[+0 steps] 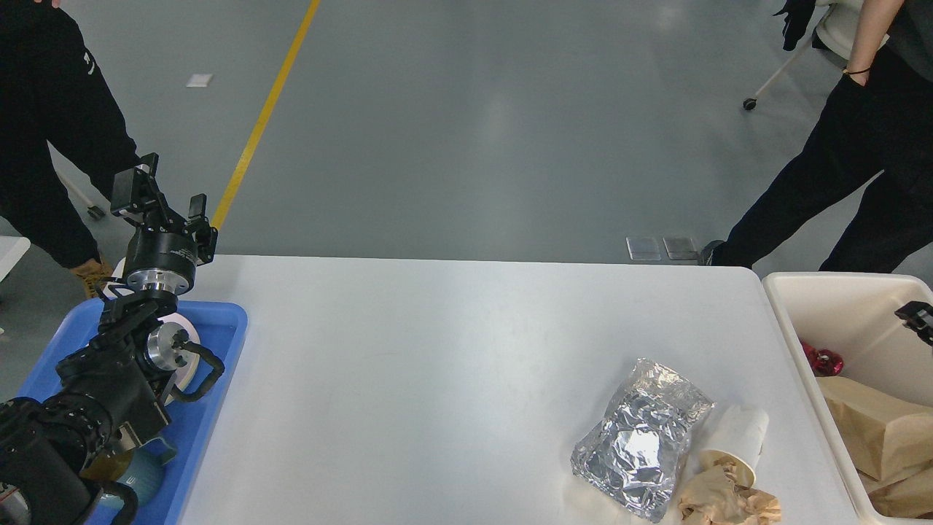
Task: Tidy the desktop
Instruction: 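Swing the right gripper back over the silver foil packet, then lower the right gripper and grasp the silver foil packet, then lift the foil packet and drop it into the white bin, then bring the right gripper back over the white paper cup, then lower the right gripper and grasp the white paper cup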
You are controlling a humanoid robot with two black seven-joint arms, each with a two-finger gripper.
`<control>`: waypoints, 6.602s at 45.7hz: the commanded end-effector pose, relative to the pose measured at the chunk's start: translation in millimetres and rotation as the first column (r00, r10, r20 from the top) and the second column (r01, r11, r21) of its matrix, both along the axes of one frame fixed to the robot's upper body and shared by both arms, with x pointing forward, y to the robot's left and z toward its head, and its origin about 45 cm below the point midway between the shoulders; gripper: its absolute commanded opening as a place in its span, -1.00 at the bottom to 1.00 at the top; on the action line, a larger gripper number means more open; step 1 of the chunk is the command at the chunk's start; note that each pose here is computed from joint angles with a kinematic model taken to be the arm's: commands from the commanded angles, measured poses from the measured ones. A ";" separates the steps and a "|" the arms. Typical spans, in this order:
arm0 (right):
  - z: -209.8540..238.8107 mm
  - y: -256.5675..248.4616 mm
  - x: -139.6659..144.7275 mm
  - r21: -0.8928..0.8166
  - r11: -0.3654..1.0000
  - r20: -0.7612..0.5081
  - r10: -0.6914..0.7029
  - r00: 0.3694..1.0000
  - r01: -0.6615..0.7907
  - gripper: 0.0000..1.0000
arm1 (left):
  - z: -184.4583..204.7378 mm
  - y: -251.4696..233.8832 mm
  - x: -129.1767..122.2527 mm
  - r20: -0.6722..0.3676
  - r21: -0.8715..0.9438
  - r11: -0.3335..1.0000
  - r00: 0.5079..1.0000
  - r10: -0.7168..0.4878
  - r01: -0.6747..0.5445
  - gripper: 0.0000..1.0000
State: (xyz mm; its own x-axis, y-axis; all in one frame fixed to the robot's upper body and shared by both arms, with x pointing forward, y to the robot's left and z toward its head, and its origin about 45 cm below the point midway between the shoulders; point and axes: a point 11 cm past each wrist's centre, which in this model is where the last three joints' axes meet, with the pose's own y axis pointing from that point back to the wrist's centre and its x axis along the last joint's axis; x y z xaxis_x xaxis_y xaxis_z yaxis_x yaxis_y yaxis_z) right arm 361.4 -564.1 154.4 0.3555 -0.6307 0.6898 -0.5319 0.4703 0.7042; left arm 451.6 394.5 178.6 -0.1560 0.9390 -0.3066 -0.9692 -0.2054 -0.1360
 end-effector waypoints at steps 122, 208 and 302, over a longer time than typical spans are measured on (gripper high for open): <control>-74.0 313.8 1.6 0.630 0.679 -0.313 0.667 0.676 -0.377 -1.00 | 0.0 0.0 0.0 0.000 0.000 1.000 1.000 0.000 0.000 0.92; 30.1 -8.7 1.0 0.005 1.000 -0.046 0.031 0.998 -0.031 1.00 | 0.0 0.0 0.0 0.000 0.000 1.000 1.000 0.000 0.000 0.92; -89.3 152.4 -54.4 0.471 0.866 -0.439 0.396 0.806 -0.169 0.98 | 0.0 0.0 0.0 0.000 0.000 1.000 1.000 0.000 0.000 0.92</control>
State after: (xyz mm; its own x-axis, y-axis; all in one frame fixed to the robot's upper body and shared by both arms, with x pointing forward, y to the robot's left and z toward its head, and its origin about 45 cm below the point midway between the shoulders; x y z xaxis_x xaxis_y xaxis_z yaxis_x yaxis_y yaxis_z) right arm 309.0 -409.4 73.1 0.7905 -0.6116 0.0318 -0.0817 -0.0539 0.9952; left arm 451.5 394.6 178.5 -0.1562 0.9389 -0.3066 -0.9691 -0.2056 -0.1359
